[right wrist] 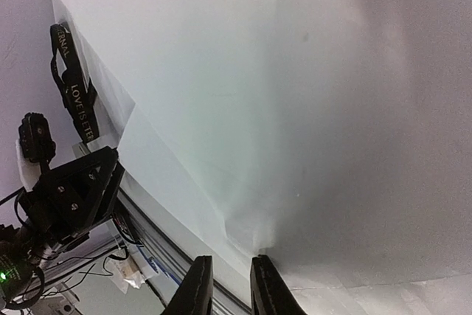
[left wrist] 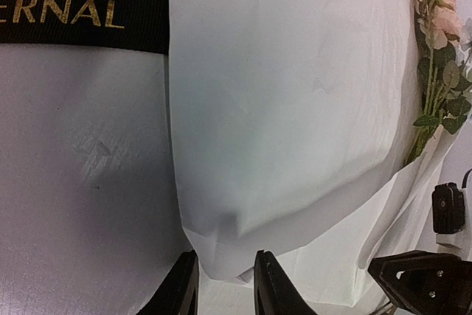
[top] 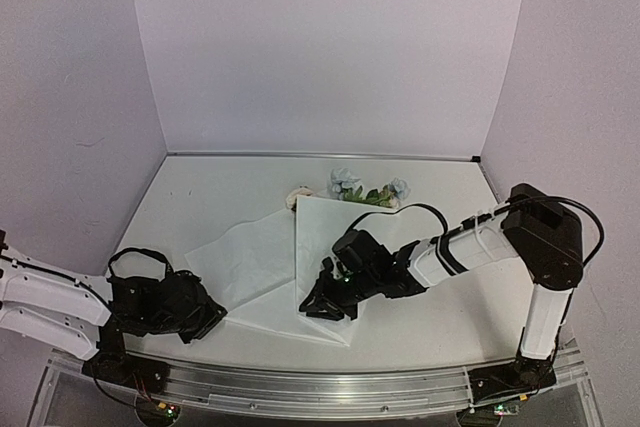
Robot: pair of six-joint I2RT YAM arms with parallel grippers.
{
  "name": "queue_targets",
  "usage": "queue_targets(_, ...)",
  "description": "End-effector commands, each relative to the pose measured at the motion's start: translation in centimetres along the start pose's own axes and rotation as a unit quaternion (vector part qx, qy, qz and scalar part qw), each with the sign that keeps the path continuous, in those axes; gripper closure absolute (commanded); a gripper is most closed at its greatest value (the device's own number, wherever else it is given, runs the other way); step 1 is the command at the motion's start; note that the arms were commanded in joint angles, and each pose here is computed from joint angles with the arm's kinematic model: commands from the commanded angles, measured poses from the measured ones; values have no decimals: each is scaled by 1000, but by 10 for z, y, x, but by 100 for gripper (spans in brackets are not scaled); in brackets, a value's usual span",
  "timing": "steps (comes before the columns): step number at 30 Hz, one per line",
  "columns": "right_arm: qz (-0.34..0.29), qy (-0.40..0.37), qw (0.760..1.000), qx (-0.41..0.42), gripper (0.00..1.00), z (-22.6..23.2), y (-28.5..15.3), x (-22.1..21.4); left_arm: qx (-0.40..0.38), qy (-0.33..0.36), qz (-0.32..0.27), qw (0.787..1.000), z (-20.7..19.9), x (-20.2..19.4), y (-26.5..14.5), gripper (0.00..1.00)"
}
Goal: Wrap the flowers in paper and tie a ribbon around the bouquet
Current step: Pick up the two-thirds-folded wrapping paper from the center of the board.
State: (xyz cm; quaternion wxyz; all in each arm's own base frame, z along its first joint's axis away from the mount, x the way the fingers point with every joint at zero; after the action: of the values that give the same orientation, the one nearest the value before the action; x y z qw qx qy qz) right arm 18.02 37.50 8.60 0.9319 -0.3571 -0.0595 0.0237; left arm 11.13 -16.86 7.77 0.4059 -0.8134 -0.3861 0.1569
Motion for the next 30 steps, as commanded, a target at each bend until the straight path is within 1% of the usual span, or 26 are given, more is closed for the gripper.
queue_targets(1,-8,3,1000,6,81,8,8,6,-13,-7,-7,1000,-8,0,3,76)
queue_targets(3,-6,6,1000,5,81,8,11,5,-14,-5,-9,1000,-9,0,4,81)
queue_targets(9,-10,24,1000,7,81,4,19,6,-20,23,-18,999,-18,-1,3,99)
queue_targets(16,-9,39,999,2,83,2,24,5,-46,67,-29,996,-37,1,-9,100)
queue_targets(21,-10,50,999,-11,84,-6,29,3,-92,112,-33,989,-60,1,-27,100)
queue_targets(25,-12,57,998,-21,85,-12,33,2,-131,158,-28,978,-80,-4,-41,100)
queue_targets(30,-14,61,997,-33,85,-20,35,0,-189,217,-7,958,-105,-14,-54,100)
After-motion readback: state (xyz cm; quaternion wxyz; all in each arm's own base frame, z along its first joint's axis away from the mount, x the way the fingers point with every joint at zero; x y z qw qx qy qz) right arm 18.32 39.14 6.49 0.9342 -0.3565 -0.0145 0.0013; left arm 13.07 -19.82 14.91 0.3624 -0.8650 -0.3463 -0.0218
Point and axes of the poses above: each gripper's point midway between its finger pads, its own y axis out along the fingers, its own z axis along the line the jaws close on, x = y × z, the point moved 8 cm from there along -y, back along the fingers, and after that the axes turned 12 degrees about -y, right-handed, at the moved point
